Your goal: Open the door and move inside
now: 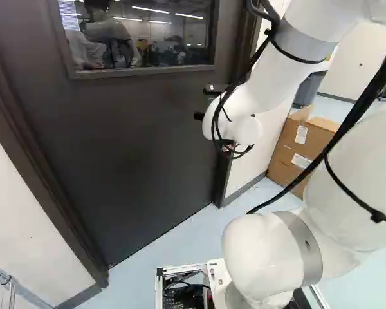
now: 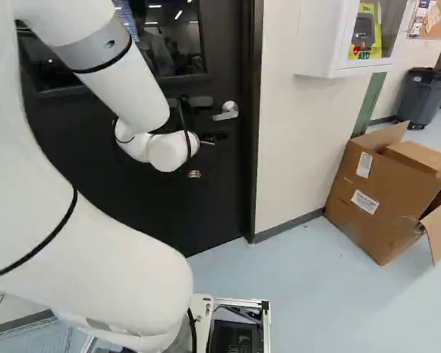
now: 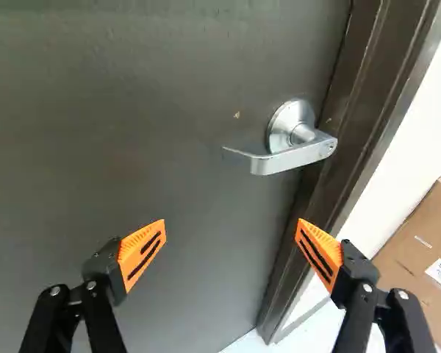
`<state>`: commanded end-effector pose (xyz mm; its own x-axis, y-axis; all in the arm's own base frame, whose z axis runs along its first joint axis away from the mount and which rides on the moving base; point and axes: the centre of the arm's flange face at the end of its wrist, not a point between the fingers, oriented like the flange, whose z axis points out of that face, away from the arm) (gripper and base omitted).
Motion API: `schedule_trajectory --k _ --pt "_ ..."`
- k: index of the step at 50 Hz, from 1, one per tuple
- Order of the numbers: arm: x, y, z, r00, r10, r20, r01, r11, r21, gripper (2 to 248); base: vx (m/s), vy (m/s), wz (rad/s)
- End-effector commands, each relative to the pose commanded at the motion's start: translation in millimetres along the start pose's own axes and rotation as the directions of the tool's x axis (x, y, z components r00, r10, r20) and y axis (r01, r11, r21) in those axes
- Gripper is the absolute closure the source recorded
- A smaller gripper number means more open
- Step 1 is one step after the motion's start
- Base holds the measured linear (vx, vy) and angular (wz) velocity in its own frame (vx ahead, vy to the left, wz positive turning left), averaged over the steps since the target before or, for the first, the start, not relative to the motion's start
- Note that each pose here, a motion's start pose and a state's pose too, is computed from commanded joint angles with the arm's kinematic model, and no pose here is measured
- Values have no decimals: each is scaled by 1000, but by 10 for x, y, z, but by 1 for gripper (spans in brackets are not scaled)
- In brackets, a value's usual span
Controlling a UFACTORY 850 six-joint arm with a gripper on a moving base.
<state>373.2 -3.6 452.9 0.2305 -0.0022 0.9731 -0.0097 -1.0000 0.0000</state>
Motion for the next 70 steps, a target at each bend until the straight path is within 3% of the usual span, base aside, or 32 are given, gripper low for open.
schedule_trajectory --k 41,70 --pt "391 0 -115 995 0 -103 0 1000 0 3 0 0 0" --pt "632 31 63 991 1 -135 -2 1000 -8 3 0 0 0"
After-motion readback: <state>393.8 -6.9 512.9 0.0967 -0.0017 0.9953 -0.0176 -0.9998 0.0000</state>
